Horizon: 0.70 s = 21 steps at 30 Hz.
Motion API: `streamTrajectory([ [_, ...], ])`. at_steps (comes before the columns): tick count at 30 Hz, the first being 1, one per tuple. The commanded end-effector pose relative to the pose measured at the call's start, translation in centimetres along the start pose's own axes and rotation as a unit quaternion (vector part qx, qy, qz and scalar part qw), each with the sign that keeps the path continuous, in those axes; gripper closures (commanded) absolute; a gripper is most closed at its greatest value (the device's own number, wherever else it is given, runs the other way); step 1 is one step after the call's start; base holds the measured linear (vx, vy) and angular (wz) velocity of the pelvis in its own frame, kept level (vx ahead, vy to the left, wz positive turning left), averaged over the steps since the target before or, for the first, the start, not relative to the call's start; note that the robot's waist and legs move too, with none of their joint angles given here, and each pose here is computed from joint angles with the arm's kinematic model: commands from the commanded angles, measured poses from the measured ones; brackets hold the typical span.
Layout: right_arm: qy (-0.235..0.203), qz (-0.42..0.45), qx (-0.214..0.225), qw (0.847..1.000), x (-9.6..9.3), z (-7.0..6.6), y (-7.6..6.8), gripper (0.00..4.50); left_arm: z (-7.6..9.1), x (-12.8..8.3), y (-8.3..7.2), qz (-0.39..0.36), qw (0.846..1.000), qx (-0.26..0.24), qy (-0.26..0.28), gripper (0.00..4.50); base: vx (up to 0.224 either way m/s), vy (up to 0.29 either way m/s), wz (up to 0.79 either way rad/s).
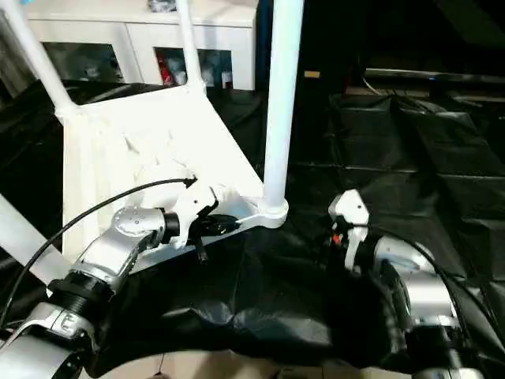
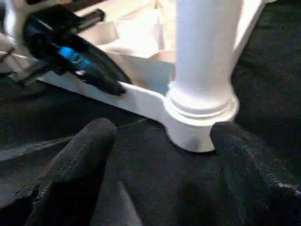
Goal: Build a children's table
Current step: Rotate leg to tighten
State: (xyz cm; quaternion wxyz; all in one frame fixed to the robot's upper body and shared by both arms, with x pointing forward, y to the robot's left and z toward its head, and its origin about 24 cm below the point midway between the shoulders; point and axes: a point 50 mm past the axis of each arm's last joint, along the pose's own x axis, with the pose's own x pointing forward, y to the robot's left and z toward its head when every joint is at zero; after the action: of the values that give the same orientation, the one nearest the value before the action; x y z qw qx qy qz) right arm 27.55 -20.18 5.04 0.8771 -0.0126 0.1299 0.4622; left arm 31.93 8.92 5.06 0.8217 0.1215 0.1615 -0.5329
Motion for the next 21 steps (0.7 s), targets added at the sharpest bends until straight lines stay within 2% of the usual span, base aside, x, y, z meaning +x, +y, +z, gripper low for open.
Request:
streamTrajectory([
  [1,-0.007,0.014,-0.005,1.0,0.7,0.5,0.4,0.82,2.5,-0.3,-0.1,-0.013,0.998,-0.002,-0.067,3.94,0.0,0.0,0.0],
  [3,-0.011,0.023,-0.004,1.0,1.4,0.7,0.6,0.82,2.8,-0.6,-0.3,-0.017,0.996,-0.016,-0.082,3.89,0.0,0.0,0.0],
  [4,-0.012,0.023,-0.004,1.0,1.6,0.8,0.6,0.82,2.8,-0.7,-0.3,-0.017,0.996,-0.017,-0.084,3.75,0.0,0.0,0.0],
  [5,-0.017,0.025,-0.005,1.0,2.5,1.1,0.8,0.82,2.8,-1.2,-0.5,-0.012,0.995,-0.027,-0.095,3.51,0.0,0.0,0.0],
  [6,-0.019,0.023,-0.007,1.0,2.8,1.3,0.7,0.82,2.8,-1.5,-0.7,-0.015,0.995,-0.031,-0.097,3.51,0.0,0.0,0.0],
  [10,-0.023,0.018,-0.006,1.0,3.3,1.4,0.7,0.82,2.7,-2.1,-1.1,-0.019,0.994,-0.039,-0.101,3.29,0.0,0.0,0.0],
  [11,-0.025,0.02,-0.001,0.999,4.1,1.5,0.8,0.82,2.4,-3.2,-1.9,-0.021,0.992,-0.055,-0.107,3.07,0.0,0.0,0.0],
  [12,-0.025,0.023,0.0,0.999,4.4,1.5,0.9,0.82,2.2,-3.6,-2.4,-0.019,0.992,-0.059,-0.107,3.07,0.0,0.0,0.0],
  [13,-0.025,0.025,-0.001,0.999,4.6,1.5,0.9,0.82,2.0,-3.8,-2.7,-0.017,0.992,-0.062,-0.106,3.06,0.0,0.0,0.0],
  [14,-0.024,0.026,-0.001,0.999,5.0,1.5,0.9,0.82,1.7,-4.0,-3.3,-0.013,0.992,-0.069,-0.104,2.83,0.0,0.0,0.0],
  [15,-0.024,0.026,-0.001,0.999,5.1,1.5,0.9,0.82,1.6,-4.1,-3.4,-0.013,0.992,-0.07,-0.104,2.83,0.0,0.0,0.0],
  [16,-0.024,0.026,0.0,0.999,5.3,1.5,1.0,0.82,1.4,-4.1,-3.8,-0.011,0.992,-0.073,-0.103,2.65,0.0,0.0,0.0],
  [19,-0.023,0.025,0.004,0.999,6.1,1.7,0.8,0.82,0.5,-4.4,-5.4,0.005,0.991,-0.089,-0.101,2.57,0.0,0.0,0.0],
  [21,-0.022,0.013,0.001,1.0,6.7,1.8,0.5,0.82,0.1,-4.6,-6.3,0.027,0.99,-0.094,-0.102,2.23,0.0,0.0,0.0],
])
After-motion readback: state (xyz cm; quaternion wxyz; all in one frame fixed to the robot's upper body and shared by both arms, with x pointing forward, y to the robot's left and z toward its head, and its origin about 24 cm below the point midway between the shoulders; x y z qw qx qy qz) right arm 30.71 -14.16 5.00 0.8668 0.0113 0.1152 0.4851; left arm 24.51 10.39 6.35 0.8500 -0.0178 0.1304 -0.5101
